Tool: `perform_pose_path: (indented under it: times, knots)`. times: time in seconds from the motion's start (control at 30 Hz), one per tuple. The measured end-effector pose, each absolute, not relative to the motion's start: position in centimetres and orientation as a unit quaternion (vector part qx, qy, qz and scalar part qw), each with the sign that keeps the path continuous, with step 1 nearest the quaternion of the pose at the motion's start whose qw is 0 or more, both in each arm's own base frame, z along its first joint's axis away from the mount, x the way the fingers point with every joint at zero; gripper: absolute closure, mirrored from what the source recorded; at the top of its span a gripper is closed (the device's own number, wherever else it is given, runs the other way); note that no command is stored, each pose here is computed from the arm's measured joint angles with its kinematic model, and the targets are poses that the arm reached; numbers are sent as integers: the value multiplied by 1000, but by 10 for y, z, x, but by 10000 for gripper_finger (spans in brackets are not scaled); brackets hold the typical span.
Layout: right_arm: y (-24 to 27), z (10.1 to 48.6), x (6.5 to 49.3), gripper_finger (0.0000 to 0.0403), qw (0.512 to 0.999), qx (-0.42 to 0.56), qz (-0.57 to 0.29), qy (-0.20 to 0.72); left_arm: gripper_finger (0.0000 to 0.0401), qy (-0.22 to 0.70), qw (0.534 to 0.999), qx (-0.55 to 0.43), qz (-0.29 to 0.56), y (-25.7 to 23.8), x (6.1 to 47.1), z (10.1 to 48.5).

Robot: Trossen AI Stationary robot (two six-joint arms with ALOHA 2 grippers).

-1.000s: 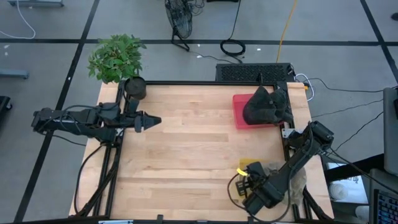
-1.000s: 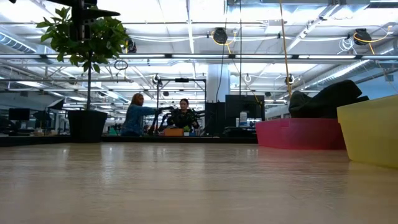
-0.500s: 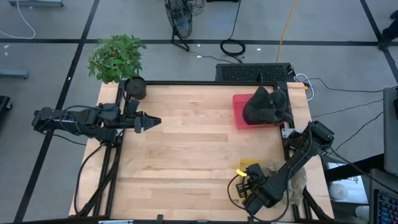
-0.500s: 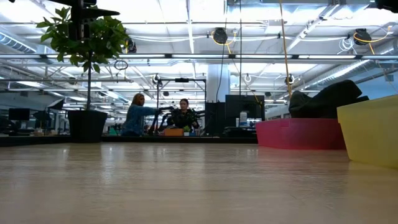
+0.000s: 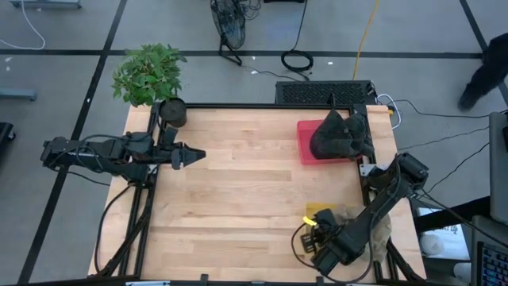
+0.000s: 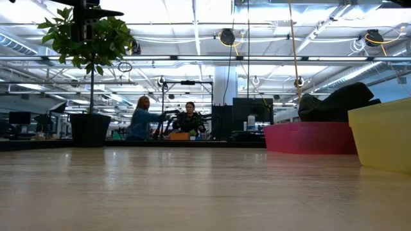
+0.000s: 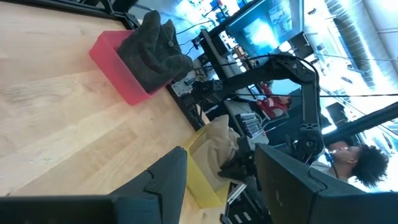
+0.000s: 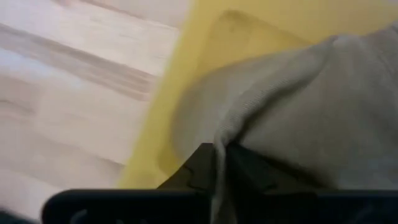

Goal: Pick & Place hat
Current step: Put the brown cap into the yellow bin, then adjust the bins

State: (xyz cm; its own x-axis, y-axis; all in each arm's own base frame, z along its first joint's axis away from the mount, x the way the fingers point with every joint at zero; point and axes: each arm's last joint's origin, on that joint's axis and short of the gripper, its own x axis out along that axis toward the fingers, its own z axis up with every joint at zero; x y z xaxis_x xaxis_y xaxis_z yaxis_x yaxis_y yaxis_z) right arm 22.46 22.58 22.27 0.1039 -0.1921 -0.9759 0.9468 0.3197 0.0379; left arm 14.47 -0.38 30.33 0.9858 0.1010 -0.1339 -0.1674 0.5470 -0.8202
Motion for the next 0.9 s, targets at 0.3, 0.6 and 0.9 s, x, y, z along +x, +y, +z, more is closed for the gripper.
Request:
perform_pose_path:
  times: [0.3,0.6,0.9]
  knots:
    - [218,239,219,291,660,379,-436,479,213,36,879,-470,77,-4,145,303]
    - [190,267,216,272,693,371,-438,436,213,37,879,-470,77,-4,145,303]
    - [140,266,232,342,690,290,-460,478,213,36,880,-468,77,-4,145,303]
